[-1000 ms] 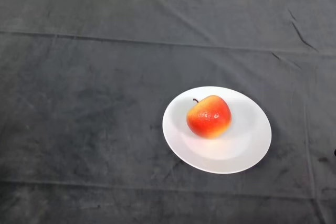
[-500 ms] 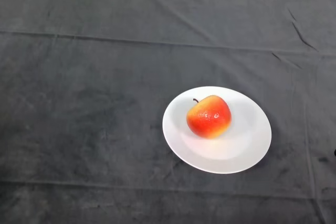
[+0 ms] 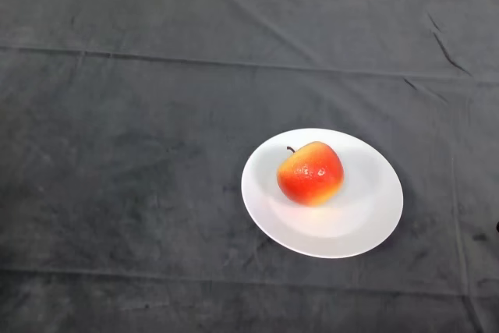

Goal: Move the apple to the plate

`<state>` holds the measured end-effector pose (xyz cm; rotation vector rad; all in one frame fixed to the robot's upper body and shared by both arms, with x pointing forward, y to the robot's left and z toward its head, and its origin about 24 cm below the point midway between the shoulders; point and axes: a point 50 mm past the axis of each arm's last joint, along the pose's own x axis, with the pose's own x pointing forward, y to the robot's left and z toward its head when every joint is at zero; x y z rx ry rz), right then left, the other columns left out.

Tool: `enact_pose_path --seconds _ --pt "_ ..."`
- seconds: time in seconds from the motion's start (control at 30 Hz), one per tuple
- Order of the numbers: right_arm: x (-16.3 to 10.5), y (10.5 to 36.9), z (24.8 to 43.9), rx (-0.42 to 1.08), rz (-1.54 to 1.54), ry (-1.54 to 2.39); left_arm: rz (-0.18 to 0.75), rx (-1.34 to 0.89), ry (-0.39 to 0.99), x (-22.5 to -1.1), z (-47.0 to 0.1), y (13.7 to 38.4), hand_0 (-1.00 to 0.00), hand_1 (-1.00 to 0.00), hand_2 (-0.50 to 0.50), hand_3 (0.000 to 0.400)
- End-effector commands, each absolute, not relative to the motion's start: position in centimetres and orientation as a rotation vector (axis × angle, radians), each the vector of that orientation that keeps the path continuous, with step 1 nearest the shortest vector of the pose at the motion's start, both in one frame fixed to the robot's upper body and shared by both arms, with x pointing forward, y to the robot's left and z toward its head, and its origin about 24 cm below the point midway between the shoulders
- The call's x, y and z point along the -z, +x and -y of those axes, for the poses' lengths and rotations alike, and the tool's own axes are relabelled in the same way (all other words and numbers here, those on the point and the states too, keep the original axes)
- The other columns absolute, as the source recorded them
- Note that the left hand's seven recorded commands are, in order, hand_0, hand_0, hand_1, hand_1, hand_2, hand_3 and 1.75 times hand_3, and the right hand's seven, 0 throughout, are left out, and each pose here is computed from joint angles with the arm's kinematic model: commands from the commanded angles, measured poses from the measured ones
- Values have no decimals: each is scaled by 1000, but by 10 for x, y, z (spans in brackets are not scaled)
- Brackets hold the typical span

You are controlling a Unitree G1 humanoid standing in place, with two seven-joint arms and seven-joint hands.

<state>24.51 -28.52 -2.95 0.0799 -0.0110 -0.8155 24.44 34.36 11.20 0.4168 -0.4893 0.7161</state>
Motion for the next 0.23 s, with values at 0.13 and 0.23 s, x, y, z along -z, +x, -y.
enact_pose_path --seconds 0.13,0.23 --pt "83 195 259 821 -276 126 503 -741 416 -115 -348 247 0 0 0 0" --pt "85 189 256 819 -277 121 502 -741 416 -114 -349 247 0 0 0 0"
